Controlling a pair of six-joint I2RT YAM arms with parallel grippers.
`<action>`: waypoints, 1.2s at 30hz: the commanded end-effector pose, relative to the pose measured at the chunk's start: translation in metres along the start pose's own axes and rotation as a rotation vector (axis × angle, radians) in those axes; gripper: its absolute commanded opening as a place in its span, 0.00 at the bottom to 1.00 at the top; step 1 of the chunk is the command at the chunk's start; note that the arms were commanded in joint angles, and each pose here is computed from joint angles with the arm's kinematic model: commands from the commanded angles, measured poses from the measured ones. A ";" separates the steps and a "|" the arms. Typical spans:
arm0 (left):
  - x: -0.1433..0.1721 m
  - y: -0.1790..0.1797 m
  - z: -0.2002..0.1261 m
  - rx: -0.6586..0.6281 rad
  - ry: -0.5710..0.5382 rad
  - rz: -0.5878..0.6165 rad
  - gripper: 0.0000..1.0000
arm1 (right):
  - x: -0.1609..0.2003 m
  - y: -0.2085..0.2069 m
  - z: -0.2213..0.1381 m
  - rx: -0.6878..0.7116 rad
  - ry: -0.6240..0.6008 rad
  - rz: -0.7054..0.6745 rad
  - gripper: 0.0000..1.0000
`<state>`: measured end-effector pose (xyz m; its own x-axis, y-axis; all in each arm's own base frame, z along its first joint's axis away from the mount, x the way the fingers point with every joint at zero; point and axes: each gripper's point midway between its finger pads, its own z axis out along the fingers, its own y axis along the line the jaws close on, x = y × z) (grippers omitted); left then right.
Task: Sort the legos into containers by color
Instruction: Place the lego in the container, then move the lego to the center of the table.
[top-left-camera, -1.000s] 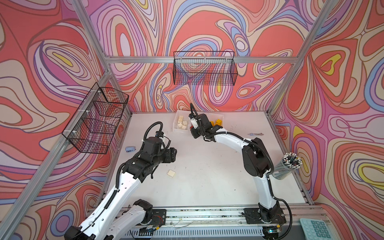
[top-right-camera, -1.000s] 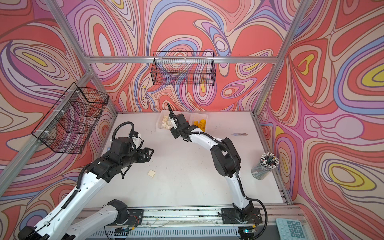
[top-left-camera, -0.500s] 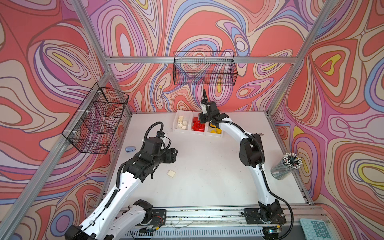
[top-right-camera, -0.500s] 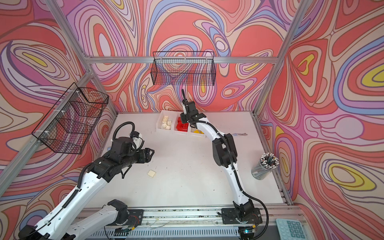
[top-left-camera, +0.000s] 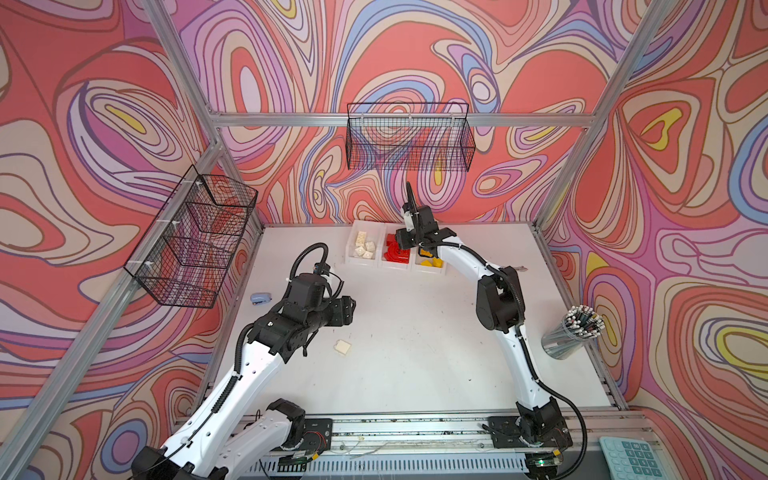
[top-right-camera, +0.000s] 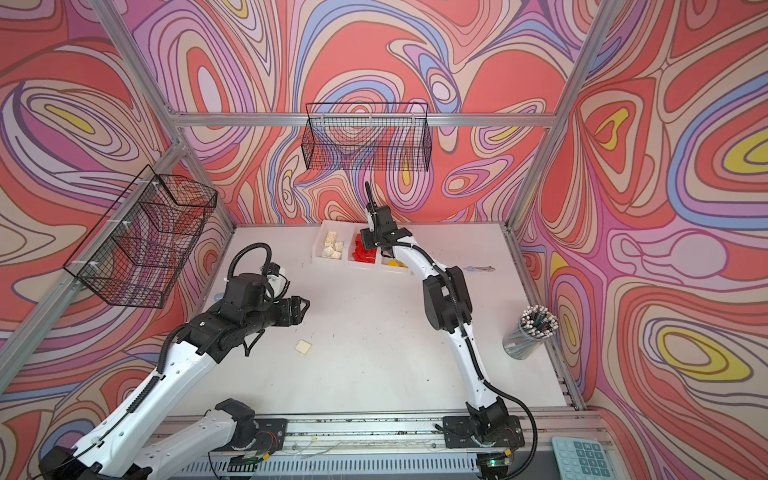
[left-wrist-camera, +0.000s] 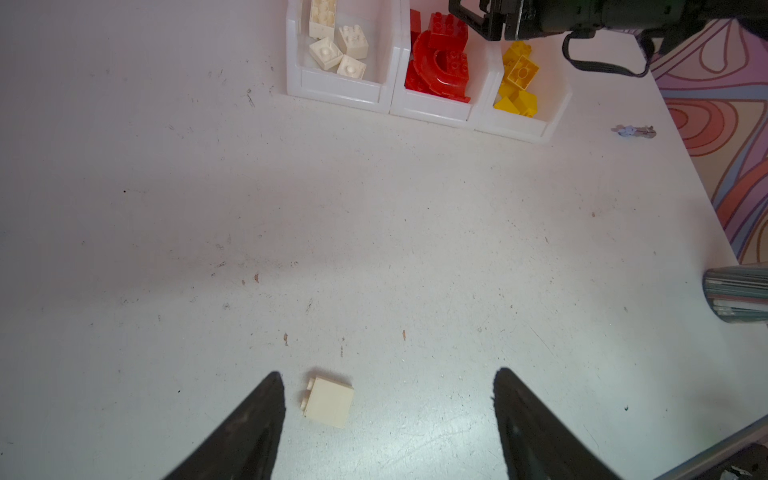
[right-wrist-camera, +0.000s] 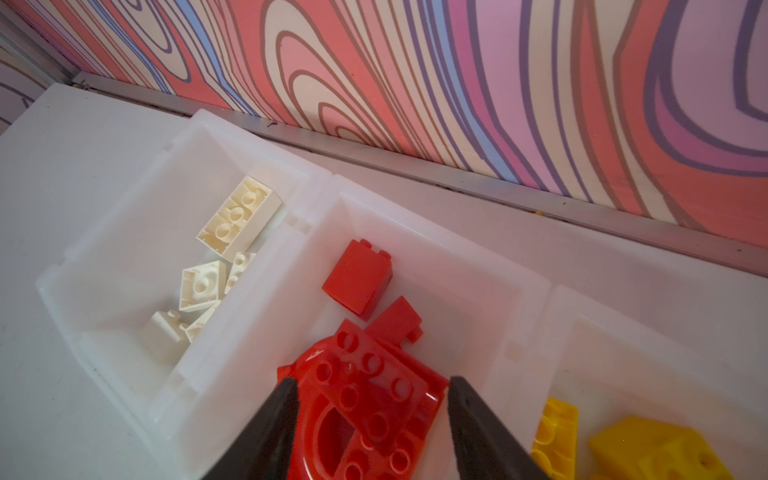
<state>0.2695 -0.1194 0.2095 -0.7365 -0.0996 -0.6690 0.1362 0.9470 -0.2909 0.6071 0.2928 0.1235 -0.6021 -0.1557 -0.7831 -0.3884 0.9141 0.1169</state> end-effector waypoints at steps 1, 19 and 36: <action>0.006 -0.001 -0.001 0.009 0.033 -0.017 0.79 | -0.015 0.003 -0.015 -0.010 -0.031 -0.015 0.69; 0.095 0.039 -0.005 -0.178 0.275 -0.275 0.70 | -0.034 0.034 -0.138 -0.170 -0.209 0.069 0.77; 0.156 0.044 0.043 -0.271 0.300 -0.343 0.81 | -0.019 0.049 -0.260 -0.265 -0.383 0.126 0.77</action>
<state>0.1762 -0.1037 0.0669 -0.9127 -0.2777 -0.2999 -0.2214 0.9527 -0.2083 0.4232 0.2416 0.3068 -0.3662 0.1365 -0.9205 -0.5162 0.7932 0.3230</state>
